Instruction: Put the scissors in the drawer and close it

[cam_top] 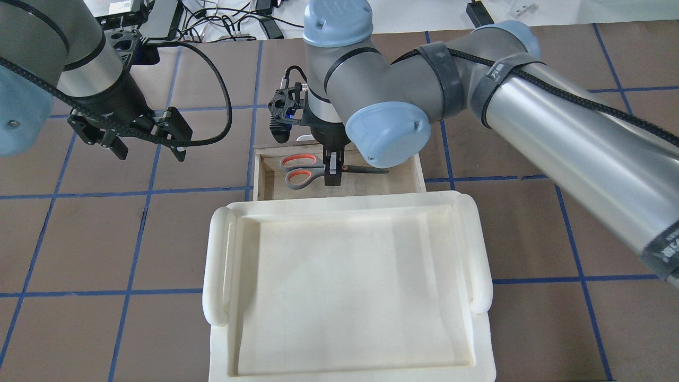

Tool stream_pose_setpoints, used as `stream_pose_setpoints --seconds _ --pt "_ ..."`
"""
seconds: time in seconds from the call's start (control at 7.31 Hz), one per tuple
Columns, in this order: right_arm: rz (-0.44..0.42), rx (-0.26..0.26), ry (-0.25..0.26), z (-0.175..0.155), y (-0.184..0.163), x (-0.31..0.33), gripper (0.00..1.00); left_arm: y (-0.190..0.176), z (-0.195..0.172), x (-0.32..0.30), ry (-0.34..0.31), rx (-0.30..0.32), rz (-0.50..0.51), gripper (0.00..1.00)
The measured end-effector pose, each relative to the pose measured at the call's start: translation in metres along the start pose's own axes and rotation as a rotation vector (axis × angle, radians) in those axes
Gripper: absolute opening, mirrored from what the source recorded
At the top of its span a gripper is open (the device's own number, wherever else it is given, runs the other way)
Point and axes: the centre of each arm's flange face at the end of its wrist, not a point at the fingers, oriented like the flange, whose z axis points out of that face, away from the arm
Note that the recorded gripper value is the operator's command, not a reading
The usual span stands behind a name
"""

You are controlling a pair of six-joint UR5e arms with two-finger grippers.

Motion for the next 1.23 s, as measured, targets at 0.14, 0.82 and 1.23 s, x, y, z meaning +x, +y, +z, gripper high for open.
stream_pose_setpoints --seconds 0.14,0.82,1.23 --pt "-0.002 -0.003 -0.007 0.007 -0.001 0.002 0.07 -0.001 0.000 0.000 0.001 0.003 -0.003 1.00" --pt "-0.002 -0.008 -0.018 0.026 0.002 -0.001 0.73 -0.017 -0.006 -0.001 -0.005 0.052 -0.019 1.00" --pt "0.000 -0.005 -0.013 0.025 0.002 -0.001 1.00 -0.038 -0.011 -0.001 -0.005 0.085 -0.019 1.00"
